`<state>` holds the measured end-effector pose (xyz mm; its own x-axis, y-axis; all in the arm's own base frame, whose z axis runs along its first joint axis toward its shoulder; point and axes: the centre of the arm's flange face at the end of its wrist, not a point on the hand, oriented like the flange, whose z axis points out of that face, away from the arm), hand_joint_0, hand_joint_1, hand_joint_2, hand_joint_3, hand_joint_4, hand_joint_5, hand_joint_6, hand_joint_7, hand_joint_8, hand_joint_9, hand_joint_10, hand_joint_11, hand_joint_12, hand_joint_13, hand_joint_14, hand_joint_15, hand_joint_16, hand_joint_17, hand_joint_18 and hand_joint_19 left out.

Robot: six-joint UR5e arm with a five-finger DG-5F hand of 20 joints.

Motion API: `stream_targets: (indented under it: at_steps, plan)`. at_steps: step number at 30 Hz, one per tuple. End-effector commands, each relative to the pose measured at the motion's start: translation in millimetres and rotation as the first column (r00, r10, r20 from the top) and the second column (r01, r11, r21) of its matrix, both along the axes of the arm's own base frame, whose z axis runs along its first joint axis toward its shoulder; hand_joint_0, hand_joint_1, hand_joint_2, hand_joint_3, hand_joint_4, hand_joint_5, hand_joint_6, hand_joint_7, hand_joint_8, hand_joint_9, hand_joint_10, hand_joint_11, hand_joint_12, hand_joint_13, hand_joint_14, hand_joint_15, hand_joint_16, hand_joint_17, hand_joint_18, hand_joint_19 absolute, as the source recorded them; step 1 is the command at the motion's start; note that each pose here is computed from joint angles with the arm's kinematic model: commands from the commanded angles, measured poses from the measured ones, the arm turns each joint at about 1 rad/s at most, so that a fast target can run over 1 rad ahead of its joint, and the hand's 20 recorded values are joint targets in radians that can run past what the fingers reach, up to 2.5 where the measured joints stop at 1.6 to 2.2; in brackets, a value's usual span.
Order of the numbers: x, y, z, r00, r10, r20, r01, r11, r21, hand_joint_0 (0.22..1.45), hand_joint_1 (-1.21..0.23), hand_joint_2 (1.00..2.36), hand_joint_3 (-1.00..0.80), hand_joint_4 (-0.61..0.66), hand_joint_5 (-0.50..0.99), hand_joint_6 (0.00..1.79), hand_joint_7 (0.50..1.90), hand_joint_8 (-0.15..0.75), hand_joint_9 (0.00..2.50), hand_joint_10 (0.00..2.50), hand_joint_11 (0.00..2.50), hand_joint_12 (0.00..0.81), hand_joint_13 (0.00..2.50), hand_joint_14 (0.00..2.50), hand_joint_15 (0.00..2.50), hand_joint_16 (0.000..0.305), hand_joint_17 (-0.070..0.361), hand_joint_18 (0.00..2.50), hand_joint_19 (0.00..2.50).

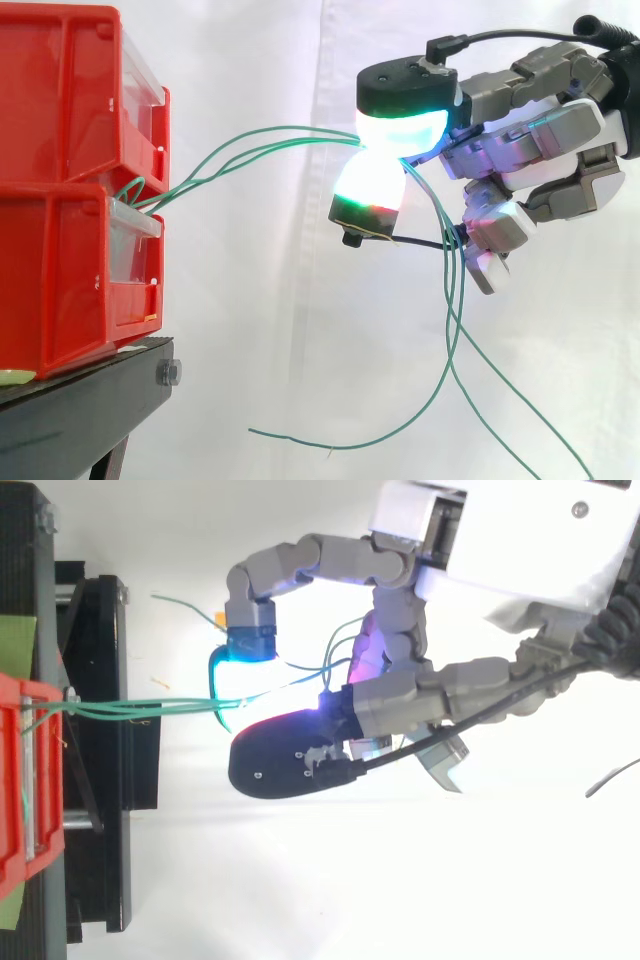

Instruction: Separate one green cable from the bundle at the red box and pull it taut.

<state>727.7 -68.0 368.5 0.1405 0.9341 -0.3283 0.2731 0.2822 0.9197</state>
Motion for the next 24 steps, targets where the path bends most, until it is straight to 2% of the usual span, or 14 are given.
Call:
stream_targets:
  at_steps: [1,2,3,5,7,10,11,14,16,24]
  plan:
    - [0.1,0.6,0.0,1.0,0.001,0.0,-0.001,1.0,0.0,0.67,-0.77,1.01,-0.12,0.07,0.16,0.5,1.36,0.219,2.07,0.02,0.49,0.398,1.48,0.02,0.52,0.071,0.159,1.2,0.41]
    - [0.1,0.6,0.0,1.0,0.001,0.0,-0.001,1.0,0.0,0.66,-0.74,1.01,-0.22,0.08,0.15,0.5,1.37,0.212,2.07,0.02,0.51,0.387,1.47,0.02,0.54,0.068,0.152,1.16,0.43]
    - [0.1,0.6,0.0,1.0,0.001,0.0,-0.001,1.0,0.0,0.59,-0.66,1.0,-0.46,0.08,0.15,0.5,1.37,0.19,2.05,0.02,0.54,0.359,1.44,0.02,0.57,0.061,0.137,1.1,0.49]
    - [-0.1,0.6,-0.1,1.0,0.001,-0.001,-0.001,1.0,0.0,0.54,-0.54,1.0,-0.5,0.08,0.15,0.5,1.36,0.194,2.06,0.02,0.53,0.368,1.45,0.02,0.56,0.064,0.143,1.12,0.47]
    - [-0.3,0.5,-0.2,1.0,0.001,-0.003,-0.001,1.0,0.0,0.49,-0.31,1.0,-0.5,0.1,0.15,0.5,1.36,0.199,2.08,0.02,0.51,0.378,1.47,0.02,0.54,0.067,0.152,1.16,0.45]
    - [-0.3,0.5,-0.2,1.0,0.001,-0.003,-0.001,1.0,-0.002,0.51,-0.18,1.0,-0.5,0.09,0.15,0.5,1.36,0.193,2.08,0.02,0.5,0.373,1.46,0.02,0.55,0.065,0.147,1.14,0.47]
    - [-0.3,0.5,-0.2,1.0,0.001,-0.003,-0.001,1.0,-0.002,0.54,-0.18,1.0,-0.5,0.08,0.15,0.5,1.36,0.187,2.07,0.02,0.53,0.369,1.45,0.02,0.57,0.062,0.14,1.11,0.49]
    - [0.0,-0.5,0.0,1.0,0.0,-0.001,0.0,1.0,-0.004,0.61,-0.3,1.0,-0.5,0.07,0.15,0.5,1.35,0.187,2.07,0.02,0.55,0.369,1.45,0.02,0.57,0.059,0.133,1.1,0.5]
    - [0.1,0.6,0.0,1.0,0.002,-0.001,-0.002,1.0,-0.004,0.66,-0.44,1.0,-0.5,0.07,0.15,0.5,1.34,0.189,2.07,0.02,0.56,0.369,1.45,0.02,0.56,0.059,0.132,1.1,0.5]
    - [-0.4,-0.6,-0.2,1.0,0.001,-0.004,-0.001,1.0,-0.006,0.7,-0.57,1.01,-0.37,0.06,0.15,0.5,1.34,0.19,2.08,0.02,0.58,0.368,1.46,0.02,0.56,0.058,0.13,1.1,0.5]
